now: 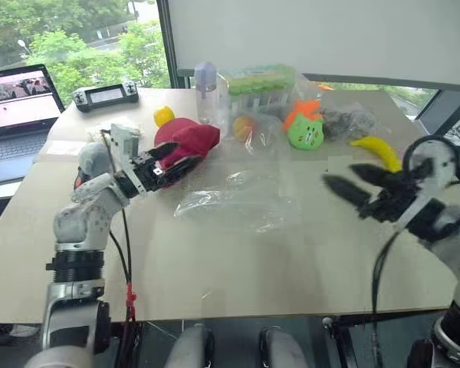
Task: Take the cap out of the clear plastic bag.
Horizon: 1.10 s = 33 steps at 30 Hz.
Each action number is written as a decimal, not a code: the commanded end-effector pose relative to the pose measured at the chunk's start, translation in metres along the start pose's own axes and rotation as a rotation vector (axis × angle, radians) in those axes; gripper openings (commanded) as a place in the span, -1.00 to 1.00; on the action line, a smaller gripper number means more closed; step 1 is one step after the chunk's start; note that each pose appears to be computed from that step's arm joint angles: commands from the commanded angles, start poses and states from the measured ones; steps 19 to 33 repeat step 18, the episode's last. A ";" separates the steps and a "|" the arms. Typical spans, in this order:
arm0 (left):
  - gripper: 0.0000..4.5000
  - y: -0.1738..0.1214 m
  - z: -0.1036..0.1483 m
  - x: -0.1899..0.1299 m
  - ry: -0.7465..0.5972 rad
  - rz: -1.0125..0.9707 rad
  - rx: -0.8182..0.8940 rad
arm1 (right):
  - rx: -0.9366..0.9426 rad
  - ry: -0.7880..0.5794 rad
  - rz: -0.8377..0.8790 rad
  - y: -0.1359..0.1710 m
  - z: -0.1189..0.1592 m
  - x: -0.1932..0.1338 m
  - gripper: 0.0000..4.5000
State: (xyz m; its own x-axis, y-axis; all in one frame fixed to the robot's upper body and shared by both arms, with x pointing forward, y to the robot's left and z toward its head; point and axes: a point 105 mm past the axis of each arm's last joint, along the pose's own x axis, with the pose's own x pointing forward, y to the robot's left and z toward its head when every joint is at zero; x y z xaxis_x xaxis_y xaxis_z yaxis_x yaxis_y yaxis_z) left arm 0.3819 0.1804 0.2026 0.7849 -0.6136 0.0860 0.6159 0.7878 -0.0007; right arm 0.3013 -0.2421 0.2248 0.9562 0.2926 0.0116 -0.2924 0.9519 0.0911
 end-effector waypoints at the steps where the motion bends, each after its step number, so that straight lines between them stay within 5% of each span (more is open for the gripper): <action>1: 1.00 0.007 -0.025 -0.006 0.084 0.078 0.050 | 0.043 -0.066 -0.407 -0.068 -0.004 -0.017 0.95; 8: 1.00 0.031 -0.048 -0.025 0.014 0.334 0.116 | -0.337 0.037 -0.453 -0.057 -0.068 -0.025 0.95; 17: 1.00 0.021 -0.090 -0.046 0.004 0.459 0.061 | -0.257 0.047 -0.450 -0.040 -0.137 -0.033 0.95; 33: 1.00 0.020 -0.098 -0.046 0.032 0.469 0.058 | -0.261 0.049 -0.447 -0.039 -0.140 -0.031 0.95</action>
